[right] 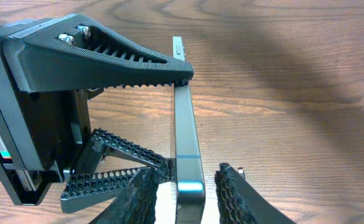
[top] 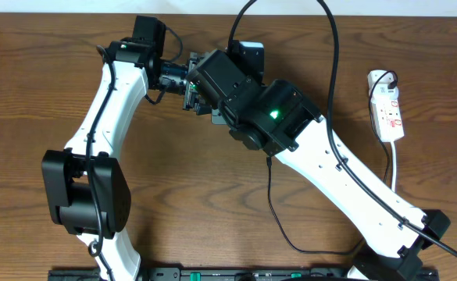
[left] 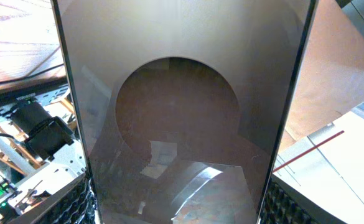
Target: Plug charger to phone and switch on socket
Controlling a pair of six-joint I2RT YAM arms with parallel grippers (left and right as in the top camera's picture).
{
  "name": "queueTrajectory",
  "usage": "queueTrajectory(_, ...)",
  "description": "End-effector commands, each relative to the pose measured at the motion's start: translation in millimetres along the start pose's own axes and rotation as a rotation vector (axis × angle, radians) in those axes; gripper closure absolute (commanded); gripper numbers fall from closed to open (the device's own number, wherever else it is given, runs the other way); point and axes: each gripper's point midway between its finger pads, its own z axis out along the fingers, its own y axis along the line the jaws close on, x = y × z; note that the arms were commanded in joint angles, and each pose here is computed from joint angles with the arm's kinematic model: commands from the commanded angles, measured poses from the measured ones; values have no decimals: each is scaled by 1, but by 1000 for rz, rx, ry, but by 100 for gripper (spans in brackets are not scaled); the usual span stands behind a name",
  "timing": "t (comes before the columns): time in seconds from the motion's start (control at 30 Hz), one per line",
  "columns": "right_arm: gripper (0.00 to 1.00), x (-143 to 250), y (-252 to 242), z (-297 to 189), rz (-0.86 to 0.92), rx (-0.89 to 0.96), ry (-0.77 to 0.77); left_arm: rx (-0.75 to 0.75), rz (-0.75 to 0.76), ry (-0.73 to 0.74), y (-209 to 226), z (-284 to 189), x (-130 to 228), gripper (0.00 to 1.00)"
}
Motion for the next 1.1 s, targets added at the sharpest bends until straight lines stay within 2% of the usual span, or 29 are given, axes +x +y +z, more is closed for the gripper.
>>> queueTrajectory(0.0,72,-7,-5,-9,21,-3,-26,38,44,43,-16,-5,22,32)
queueTrajectory(0.7,85,-4,-3,-9,23,-16,-13,38,44,43,-16,-5,22,32)
queueTrajectory(1.07,88,-4,-3,-9,22,-14,-11,38,44,43,-16,-5,22,32)
